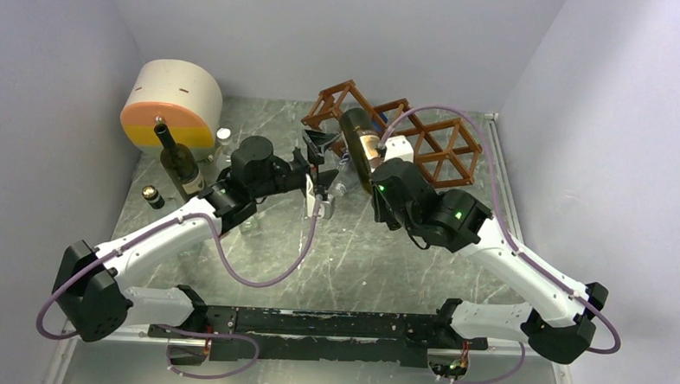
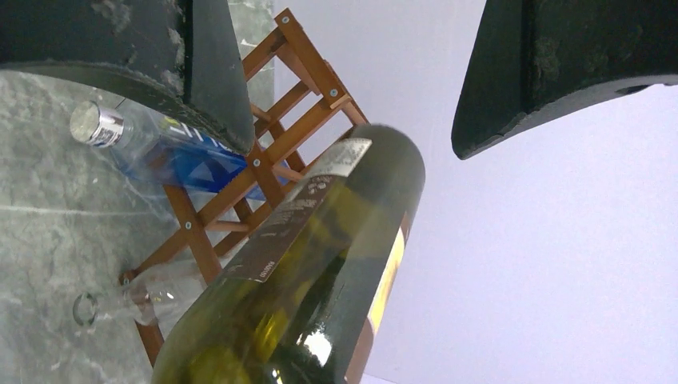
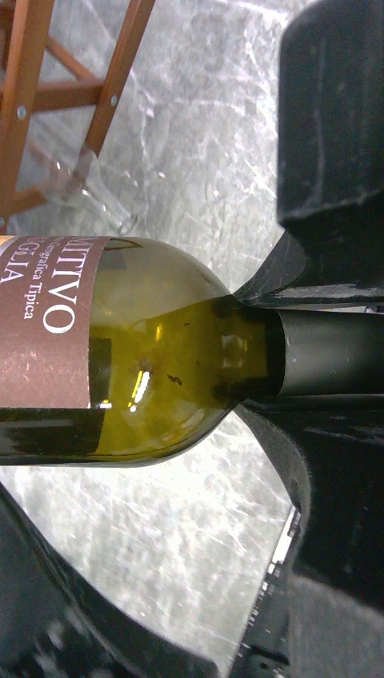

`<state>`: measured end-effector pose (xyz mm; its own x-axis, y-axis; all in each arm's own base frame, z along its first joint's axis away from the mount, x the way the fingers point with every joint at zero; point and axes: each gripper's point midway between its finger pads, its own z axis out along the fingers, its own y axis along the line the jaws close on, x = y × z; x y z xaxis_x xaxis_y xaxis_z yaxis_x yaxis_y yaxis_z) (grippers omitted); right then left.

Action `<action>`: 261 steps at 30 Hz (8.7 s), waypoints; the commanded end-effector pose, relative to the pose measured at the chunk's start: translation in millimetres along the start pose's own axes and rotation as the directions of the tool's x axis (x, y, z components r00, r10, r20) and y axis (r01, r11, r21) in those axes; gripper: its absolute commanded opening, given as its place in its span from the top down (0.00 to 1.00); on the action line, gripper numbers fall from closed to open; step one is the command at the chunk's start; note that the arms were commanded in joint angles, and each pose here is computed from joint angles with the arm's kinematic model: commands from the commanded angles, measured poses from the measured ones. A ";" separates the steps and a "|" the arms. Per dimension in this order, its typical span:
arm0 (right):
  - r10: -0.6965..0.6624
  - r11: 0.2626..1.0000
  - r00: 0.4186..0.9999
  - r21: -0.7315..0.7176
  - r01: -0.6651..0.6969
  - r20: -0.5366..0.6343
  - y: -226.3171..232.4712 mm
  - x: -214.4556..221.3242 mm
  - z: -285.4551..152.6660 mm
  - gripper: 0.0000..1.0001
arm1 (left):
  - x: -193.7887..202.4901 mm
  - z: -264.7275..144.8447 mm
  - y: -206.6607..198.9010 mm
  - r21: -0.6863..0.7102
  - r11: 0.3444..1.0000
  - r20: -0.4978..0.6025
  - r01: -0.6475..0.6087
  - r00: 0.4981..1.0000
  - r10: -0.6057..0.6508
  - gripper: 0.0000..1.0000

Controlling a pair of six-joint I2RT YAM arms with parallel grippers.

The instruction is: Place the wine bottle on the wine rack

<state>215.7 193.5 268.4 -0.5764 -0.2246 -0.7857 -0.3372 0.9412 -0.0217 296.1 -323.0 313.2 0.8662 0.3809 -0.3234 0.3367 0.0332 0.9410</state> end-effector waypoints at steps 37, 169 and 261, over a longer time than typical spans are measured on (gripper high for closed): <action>0.280 0.949 0.959 0.140 -0.283 0.039 -38.7 57.5 45.1 1.00 | -47.1 -62.4 -18.2 -0.163 -0.242 0.102 0.956 -0.227 -0.968 0.04; 0.188 0.800 0.942 -0.599 0.016 0.277 115.7 -90.2 73.3 0.37 | -48.2 -174.0 107.5 -0.519 0.205 0.247 0.830 0.375 -0.893 0.04; 0.217 0.757 0.717 -0.578 0.304 0.662 110.7 -122.7 -120.5 1.00 | -77.5 -81.6 -86.5 0.141 0.409 0.162 0.902 0.386 -0.908 0.32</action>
<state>175.6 294.8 391.1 -0.0386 0.0933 -0.9949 -0.8136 0.5752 0.0855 187.2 -270.8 247.2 0.0087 0.0117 -0.9999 0.9359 0.3521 0.0123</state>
